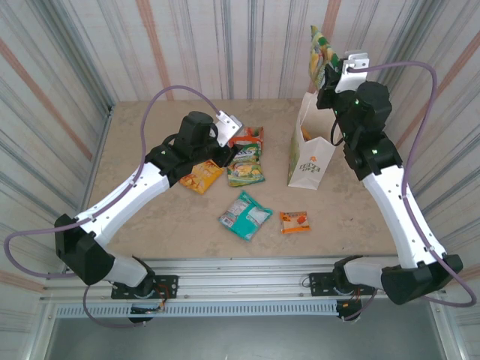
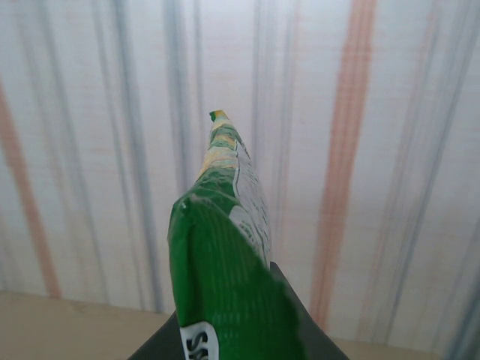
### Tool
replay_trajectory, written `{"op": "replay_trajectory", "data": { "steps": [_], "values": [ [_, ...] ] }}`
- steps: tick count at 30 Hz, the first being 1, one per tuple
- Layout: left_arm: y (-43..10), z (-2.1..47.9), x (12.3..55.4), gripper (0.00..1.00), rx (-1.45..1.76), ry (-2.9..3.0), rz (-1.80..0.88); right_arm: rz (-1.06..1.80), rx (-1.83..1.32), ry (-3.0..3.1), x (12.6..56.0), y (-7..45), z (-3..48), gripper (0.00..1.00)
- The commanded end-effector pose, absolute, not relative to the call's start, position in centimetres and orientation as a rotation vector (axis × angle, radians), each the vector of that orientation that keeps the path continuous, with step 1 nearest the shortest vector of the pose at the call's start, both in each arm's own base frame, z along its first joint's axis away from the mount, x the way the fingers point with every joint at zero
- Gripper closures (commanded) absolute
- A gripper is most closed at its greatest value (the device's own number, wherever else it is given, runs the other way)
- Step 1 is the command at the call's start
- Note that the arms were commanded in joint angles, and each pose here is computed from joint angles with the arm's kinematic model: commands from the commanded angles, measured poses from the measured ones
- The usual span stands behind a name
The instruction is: Place the snacks into the paper bag
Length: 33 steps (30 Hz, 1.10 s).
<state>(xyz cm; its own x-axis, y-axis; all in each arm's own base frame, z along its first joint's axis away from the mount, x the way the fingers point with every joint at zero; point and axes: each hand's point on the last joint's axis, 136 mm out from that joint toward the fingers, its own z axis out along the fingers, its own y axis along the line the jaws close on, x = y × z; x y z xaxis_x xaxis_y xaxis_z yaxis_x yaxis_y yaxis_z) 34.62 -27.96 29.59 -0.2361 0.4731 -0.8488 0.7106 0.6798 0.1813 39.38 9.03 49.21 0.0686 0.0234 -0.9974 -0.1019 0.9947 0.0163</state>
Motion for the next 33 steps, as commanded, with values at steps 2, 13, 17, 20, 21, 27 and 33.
{"op": "replay_trajectory", "data": {
  "steps": [2, 13, 17, 20, 21, 27, 33],
  "values": [
    [-27.8, 28.4, 34.9, 0.34, 0.869, 1.959, -0.306, 0.035, 0.092, 1.526, 40.3, 6.8, 47.3, 1.00],
    [-27.9, 27.3, 34.6, 0.35, 0.835, 2.012, -0.349, -0.007, 0.271, 1.694, 42.3, 4.3, 39.4, 1.00],
    [-27.8, 27.1, 34.5, 0.36, 0.832, 2.020, -0.350, 0.027, 0.274, 1.740, 43.0, 4.9, 37.4, 1.00],
    [-27.9, 27.0, 34.5, 0.36, 0.833, 2.023, -0.355, 0.041, 0.275, 1.757, 43.5, 5.1, 36.4, 1.00],
    [-27.9, 26.9, 34.4, 0.36, 0.832, 2.028, -0.356, 0.048, 0.272, 1.760, 43.8, 5.2, 36.1, 1.00],
    [-27.5, 26.6, 34.3, 0.36, 0.820, 2.045, -0.344, 0.065, 0.278, 1.798, 44.6, 5.2, 34.4, 0.95],
    [-27.0, 26.3, 33.9, 0.36, 0.781, 2.083, -0.369, 0.085, 0.273, 1.841, 44.0, 5.2, 33.5, 0.63]
  ]
}}
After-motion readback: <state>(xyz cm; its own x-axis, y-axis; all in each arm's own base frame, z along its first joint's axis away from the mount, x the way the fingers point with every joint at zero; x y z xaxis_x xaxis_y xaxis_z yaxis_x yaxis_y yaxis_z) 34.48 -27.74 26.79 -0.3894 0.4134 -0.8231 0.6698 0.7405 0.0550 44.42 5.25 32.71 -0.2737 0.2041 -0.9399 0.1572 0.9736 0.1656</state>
